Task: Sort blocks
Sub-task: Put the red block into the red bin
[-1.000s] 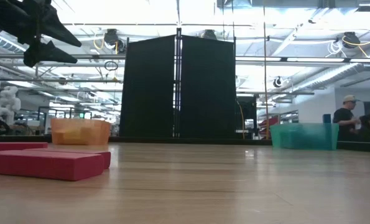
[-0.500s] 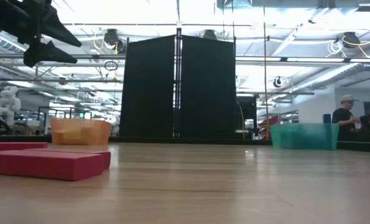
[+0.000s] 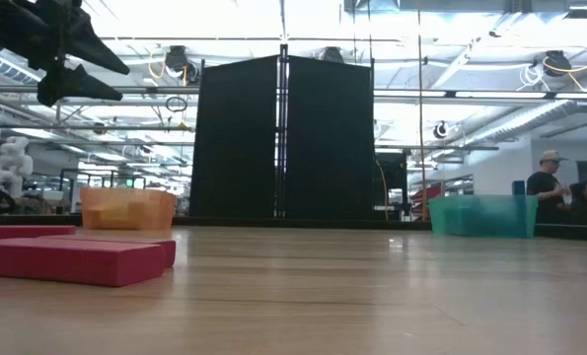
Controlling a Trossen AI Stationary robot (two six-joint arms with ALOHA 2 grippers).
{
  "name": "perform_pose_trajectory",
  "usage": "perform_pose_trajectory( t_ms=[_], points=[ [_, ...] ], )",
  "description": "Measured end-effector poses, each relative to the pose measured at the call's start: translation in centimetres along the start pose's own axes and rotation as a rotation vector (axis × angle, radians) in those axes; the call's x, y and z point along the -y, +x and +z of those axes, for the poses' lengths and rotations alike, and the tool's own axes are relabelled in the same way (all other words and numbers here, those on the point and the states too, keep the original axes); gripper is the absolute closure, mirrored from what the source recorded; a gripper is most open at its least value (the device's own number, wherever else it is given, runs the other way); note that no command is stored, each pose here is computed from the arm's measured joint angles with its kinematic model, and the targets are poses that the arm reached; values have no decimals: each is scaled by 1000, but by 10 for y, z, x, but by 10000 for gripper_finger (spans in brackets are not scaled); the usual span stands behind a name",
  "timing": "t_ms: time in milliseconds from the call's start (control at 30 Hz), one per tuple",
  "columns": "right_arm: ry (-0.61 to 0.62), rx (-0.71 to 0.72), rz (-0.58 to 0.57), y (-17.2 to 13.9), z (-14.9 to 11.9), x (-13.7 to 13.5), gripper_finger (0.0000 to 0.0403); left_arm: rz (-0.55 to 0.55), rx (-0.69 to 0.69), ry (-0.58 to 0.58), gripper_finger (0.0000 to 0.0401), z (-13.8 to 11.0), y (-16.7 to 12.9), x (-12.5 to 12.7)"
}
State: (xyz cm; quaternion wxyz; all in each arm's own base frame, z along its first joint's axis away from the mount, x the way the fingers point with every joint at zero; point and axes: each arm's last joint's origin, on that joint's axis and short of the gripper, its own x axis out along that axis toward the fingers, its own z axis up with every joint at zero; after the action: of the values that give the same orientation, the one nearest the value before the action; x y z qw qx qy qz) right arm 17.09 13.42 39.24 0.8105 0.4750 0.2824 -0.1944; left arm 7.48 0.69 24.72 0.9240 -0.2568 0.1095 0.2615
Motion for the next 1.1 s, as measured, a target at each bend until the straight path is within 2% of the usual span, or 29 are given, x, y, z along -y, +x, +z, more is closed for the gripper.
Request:
perform_pose_trajectory(
  t_ms=[167, 267, 367, 467, 667, 800, 933, 1100],
  points=[
    [-135, 186, 77, 32, 42, -22, 199, 0, 0, 0, 143, 0, 0, 0],
    [-259, 251, 153, 60, 68, -38, 199, -2, -1, -1, 143, 0, 0, 0],
    [-370, 271, 274, 95, 91, -53, 199, -15, -11, -1, 143, 0, 0, 0],
    [-402, 264, 358, 131, 109, -60, 199, -30, -24, -1, 143, -1, 0, 1],
    [-428, 154, 351, 190, 131, -66, 199, -95, -83, -51, 143, -2, 0, 3],
    [-452, 74, 388, 205, 134, -74, 199, -208, -187, -54, 143, -6, -1, 6],
    [-492, 48, 349, 202, 136, -78, 199, -176, -225, -135, 143, -8, 0, 4],
    [-517, -43, 239, 191, 133, -70, 199, -106, -252, -107, 143, -13, 2, 1]
  ],
)
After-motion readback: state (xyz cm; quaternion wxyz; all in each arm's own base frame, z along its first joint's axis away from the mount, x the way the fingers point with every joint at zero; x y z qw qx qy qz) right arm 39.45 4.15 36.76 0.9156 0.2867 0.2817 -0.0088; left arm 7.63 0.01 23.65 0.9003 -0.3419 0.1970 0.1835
